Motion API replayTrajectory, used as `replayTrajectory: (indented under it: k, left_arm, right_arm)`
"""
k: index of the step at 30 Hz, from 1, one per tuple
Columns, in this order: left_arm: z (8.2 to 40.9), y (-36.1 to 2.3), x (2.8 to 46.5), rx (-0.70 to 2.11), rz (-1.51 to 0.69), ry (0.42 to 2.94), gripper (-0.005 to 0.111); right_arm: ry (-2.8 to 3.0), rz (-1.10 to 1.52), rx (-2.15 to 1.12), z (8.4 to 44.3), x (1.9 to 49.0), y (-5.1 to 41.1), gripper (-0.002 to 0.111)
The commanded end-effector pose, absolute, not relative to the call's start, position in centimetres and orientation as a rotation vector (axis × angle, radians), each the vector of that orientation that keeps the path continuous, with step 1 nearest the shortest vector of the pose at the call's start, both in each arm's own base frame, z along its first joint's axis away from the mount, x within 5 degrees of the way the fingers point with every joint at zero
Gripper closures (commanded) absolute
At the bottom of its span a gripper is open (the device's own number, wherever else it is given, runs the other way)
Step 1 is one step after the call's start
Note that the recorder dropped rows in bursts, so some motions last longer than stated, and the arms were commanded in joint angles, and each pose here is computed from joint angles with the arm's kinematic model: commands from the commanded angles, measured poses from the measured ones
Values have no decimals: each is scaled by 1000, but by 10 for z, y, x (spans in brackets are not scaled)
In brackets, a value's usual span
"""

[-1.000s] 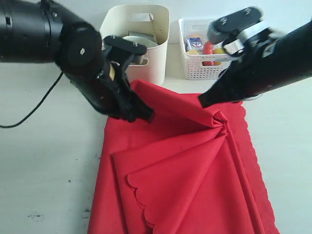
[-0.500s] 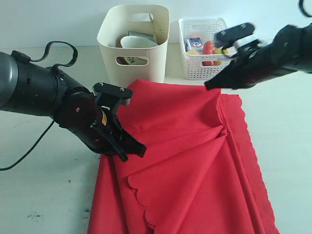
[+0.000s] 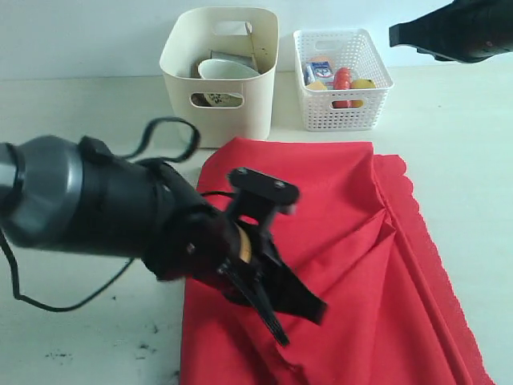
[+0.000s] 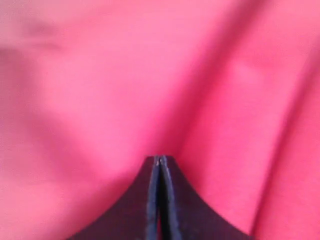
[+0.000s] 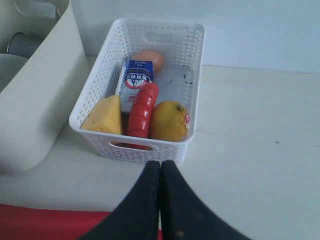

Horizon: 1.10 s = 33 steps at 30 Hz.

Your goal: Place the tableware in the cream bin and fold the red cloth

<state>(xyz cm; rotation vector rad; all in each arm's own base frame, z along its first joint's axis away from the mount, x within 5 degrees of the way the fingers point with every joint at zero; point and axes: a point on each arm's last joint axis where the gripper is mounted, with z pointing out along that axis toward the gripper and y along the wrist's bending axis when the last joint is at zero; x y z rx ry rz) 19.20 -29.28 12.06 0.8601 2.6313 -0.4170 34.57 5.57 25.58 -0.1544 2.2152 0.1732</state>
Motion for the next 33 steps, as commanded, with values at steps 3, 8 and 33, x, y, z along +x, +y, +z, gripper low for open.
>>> replayTrajectory:
  k: [3, 8, 33]
  left_arm:
    - [180, -359, 128, 1123, -680, 2287, 105]
    - [190, -360, 122, 1201, -656, 2266, 105]
    - [216, -150, 183, 629, -274, 2506, 105]
  right_arm:
    - [2265, 148, -247, 256, 340, 57, 108]
    - [2301, 96, -342, 260, 332, 54, 108]
    - [2684, 403, -915, 137, 301, 178, 108]
